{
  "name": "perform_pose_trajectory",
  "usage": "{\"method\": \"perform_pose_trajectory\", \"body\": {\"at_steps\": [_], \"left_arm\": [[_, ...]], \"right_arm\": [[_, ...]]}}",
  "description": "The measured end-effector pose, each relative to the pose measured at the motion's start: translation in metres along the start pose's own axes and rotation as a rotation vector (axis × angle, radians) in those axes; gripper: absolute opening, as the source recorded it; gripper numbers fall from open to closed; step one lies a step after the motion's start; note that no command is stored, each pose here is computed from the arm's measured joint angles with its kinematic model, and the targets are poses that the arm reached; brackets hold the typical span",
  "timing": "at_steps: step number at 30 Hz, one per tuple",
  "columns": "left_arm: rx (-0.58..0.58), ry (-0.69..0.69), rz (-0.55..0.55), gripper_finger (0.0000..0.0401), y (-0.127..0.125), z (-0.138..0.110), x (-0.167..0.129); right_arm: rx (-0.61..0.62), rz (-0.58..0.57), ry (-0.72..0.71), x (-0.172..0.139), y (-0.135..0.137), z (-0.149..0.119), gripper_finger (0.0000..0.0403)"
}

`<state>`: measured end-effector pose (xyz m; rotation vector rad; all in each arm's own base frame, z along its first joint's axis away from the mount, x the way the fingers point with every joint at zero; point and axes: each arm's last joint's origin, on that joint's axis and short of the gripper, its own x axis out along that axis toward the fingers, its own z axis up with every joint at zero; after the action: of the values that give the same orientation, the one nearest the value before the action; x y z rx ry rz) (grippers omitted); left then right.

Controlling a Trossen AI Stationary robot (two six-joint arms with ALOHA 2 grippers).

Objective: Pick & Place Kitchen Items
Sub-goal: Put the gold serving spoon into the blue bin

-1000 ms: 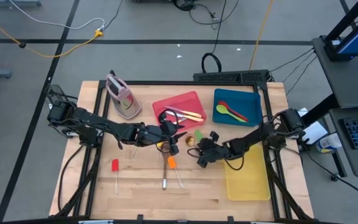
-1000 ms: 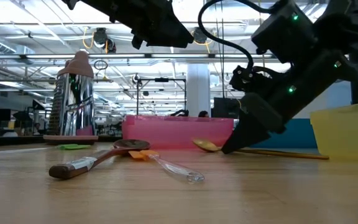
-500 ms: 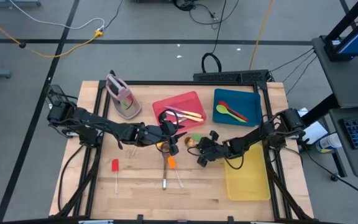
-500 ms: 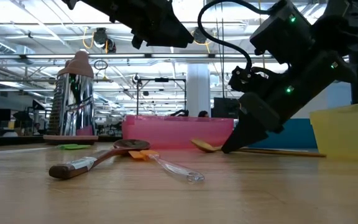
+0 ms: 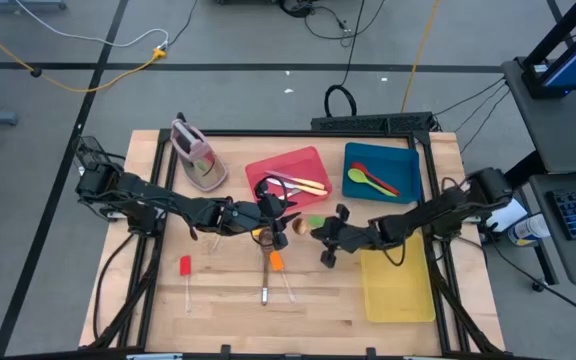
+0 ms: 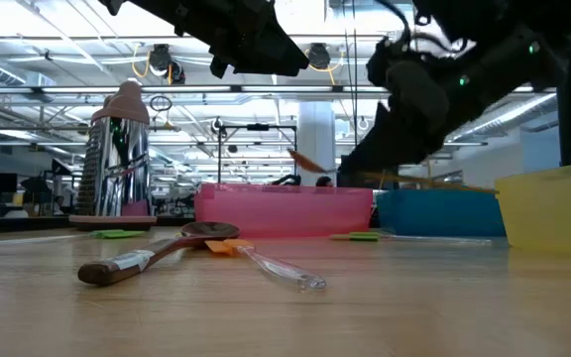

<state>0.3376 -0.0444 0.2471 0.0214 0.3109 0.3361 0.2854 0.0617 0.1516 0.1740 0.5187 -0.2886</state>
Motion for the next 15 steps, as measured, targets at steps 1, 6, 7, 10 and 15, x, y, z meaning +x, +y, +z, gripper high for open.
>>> {"method": "perform_pose_trajectory", "body": {"at_steps": [1,6,7,10,15], "left_arm": [[0.0,0.0,0.0,0.0131,0.0,0.0,0.0],[-0.002,0.001,0.0,0.0131,0.0,0.0,0.0],[-0.002,0.001,0.0,0.0131,0.0,0.0,0.0],[-0.002,0.002,0.001,0.0131,0.0,0.0,0.0],[-0.009,0.002,0.0,0.0131,0.0,0.0,0.0]], "right_arm": [[-0.016,-0.011,-0.003,-0.003,-0.002,0.003,0.001],[-0.081,-0.112,-0.036,-0.02,-0.016,0.019,0.001],[-0.096,-0.137,-0.031,-0.023,-0.02,0.022,0.001],[-0.134,-0.209,-0.003,-0.031,-0.035,0.027,0.001],[-0.167,-0.311,0.074,-0.039,-0.063,0.033,0.0018]]}}
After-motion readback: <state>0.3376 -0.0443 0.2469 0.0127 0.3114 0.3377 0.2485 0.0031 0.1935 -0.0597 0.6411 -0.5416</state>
